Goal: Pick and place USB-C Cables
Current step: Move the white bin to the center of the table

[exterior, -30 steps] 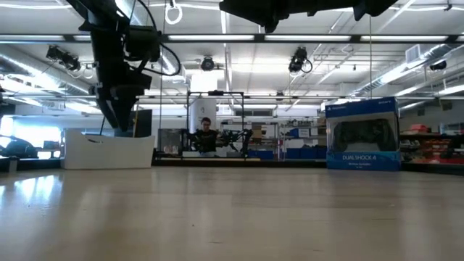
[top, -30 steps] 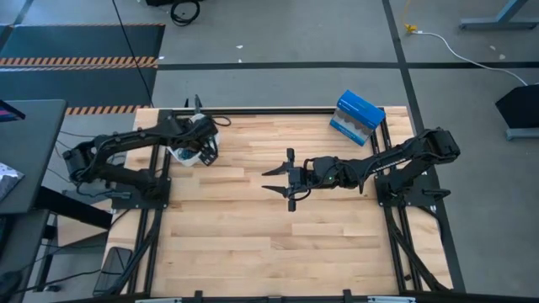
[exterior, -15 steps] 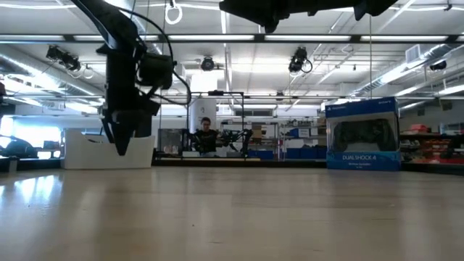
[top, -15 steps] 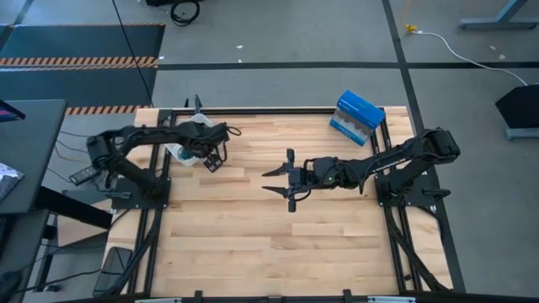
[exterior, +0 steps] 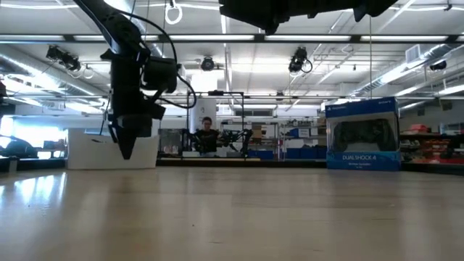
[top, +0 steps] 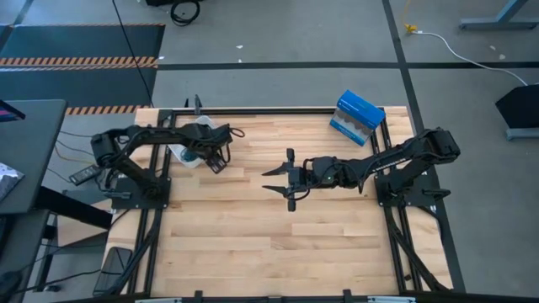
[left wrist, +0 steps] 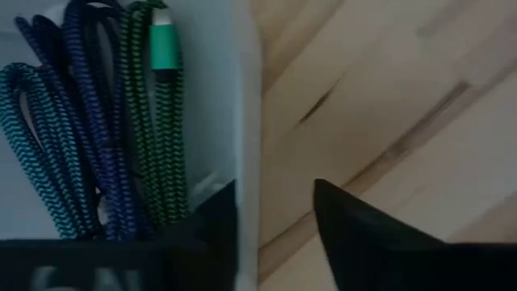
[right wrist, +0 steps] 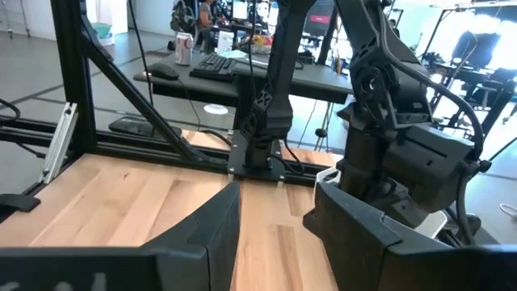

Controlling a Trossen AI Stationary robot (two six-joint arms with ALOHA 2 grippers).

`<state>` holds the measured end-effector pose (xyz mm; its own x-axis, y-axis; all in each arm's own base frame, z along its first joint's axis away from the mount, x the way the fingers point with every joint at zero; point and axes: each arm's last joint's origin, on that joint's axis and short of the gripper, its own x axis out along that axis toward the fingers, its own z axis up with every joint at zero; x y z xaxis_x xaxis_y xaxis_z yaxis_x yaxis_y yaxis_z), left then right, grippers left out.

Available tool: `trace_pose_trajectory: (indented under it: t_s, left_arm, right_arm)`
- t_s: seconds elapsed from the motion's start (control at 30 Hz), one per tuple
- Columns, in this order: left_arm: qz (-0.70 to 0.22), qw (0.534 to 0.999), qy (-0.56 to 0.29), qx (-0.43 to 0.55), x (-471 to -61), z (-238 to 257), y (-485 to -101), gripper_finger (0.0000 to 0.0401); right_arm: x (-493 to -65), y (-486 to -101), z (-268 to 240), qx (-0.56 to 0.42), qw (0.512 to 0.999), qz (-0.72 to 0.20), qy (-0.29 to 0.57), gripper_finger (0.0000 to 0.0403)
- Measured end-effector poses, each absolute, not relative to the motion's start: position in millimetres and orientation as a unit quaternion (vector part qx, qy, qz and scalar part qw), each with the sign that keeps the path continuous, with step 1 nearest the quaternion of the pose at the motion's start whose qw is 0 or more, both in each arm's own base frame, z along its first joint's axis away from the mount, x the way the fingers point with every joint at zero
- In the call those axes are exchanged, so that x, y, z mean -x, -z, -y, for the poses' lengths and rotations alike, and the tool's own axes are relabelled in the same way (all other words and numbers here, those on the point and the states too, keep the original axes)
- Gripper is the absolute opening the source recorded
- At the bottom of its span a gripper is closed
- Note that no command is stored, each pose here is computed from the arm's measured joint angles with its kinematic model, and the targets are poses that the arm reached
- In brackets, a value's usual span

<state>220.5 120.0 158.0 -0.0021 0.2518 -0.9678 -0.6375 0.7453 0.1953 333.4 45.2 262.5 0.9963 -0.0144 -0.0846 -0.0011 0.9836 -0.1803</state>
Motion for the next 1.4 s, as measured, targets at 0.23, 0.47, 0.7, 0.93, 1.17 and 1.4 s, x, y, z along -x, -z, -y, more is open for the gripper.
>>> trace_pose_trajectory:
  t_s: [0.23, 0.47, 0.7, 0.93, 1.17, 1.4]
  left_arm:
    - [-0.615, 0.708, -0.314, 0.148, -231, -107, -158, 0.0028]
    - [-0.584, 0.756, -0.261, 0.136, -250, -83, -160, 0.0014]
    - [-0.520, 0.828, -0.169, 0.121, -277, -47, -166, 0.0007]
    - [-0.492, 0.860, -0.104, 0.084, -296, -9, -188, 0.0006]
    - [-0.476, 0.876, -0.054, 0.053, -325, 22, -209, 0.0006]
    - [-0.541, 0.840, -0.041, 0.019, -366, 34, -188, 0.0005]
  right_arm:
    - [-314, -275, -47, 0.124, 0.987, -0.087, 0.046, 0.0168]
    - [-274, -311, -49, 0.100, 0.990, -0.079, 0.059, 0.0168]
    - [-258, -318, -48, 0.087, 0.990, -0.099, 0.058, 0.0168]
    - [-258, -308, -47, 0.084, 0.984, -0.144, 0.057, 0.0168]
    - [-257, -306, -47, 0.079, 0.983, -0.154, 0.057, 0.0168]
    - [-255, -302, -48, 0.071, 0.981, -0.172, 0.057, 0.0168]
